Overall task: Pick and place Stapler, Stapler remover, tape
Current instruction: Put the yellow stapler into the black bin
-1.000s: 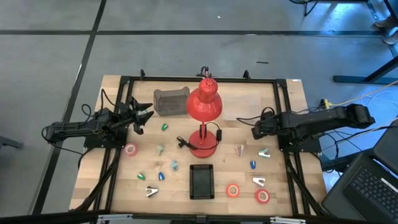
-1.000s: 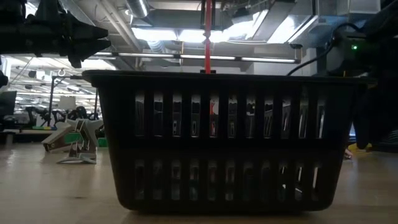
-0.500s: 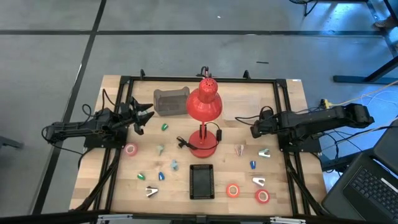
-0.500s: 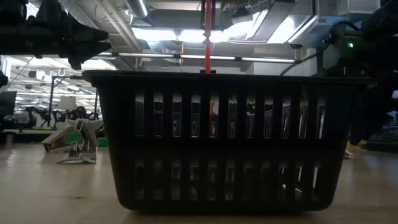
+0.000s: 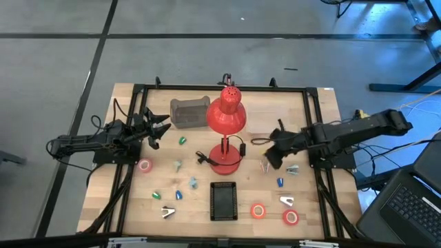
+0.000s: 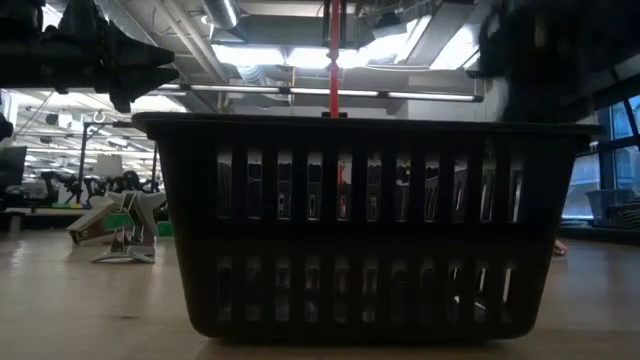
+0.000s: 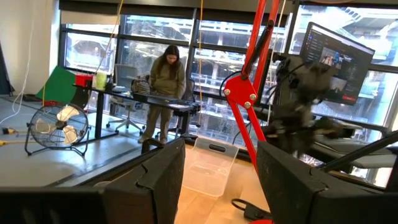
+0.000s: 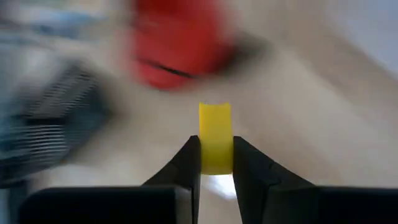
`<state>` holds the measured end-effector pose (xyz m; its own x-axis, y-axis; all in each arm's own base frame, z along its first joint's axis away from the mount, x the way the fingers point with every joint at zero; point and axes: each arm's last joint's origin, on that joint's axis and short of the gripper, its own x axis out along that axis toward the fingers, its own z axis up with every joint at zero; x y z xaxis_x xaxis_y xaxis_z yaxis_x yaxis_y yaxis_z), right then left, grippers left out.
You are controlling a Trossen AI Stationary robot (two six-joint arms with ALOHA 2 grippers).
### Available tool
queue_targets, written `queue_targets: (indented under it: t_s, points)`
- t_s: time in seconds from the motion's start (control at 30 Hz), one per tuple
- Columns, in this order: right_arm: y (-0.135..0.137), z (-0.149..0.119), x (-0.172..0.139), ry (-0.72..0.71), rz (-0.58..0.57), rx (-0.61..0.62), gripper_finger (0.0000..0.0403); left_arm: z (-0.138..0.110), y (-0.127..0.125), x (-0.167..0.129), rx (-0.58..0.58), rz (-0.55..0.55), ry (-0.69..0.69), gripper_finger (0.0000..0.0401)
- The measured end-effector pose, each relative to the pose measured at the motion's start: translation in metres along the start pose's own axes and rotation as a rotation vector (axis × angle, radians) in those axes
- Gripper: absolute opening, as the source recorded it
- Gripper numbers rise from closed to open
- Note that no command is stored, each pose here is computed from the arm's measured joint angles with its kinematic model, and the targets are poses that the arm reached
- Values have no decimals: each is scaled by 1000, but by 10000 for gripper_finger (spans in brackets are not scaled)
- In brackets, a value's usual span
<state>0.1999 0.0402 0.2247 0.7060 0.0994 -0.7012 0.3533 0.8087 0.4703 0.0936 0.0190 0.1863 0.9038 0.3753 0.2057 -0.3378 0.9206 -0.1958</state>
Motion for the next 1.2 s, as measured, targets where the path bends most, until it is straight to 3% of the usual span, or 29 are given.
queue_targets:
  t_s: [0.1,0.2,0.3,0.5,0.8,0.93,1.2]
  points:
    - [26,10,4,-120,242,-174,62,0,0,0,-1,0,-1,189]
    - [42,14,13,-217,343,-329,62,0,0,0,-5,0,-1,189]
    - [45,11,31,-210,330,-411,62,0,0,0,-4,0,-1,189]
    - [46,5,79,-101,257,-458,62,0,0,0,-4,0,-2,189]
    - [91,33,122,63,342,-676,62,0,2,0,-1,79,-10,189]
    - [103,35,132,166,295,-702,62,-1,2,0,-35,76,0,189]
    - [113,19,155,210,279,-636,62,-4,3,0,-81,80,27,189]
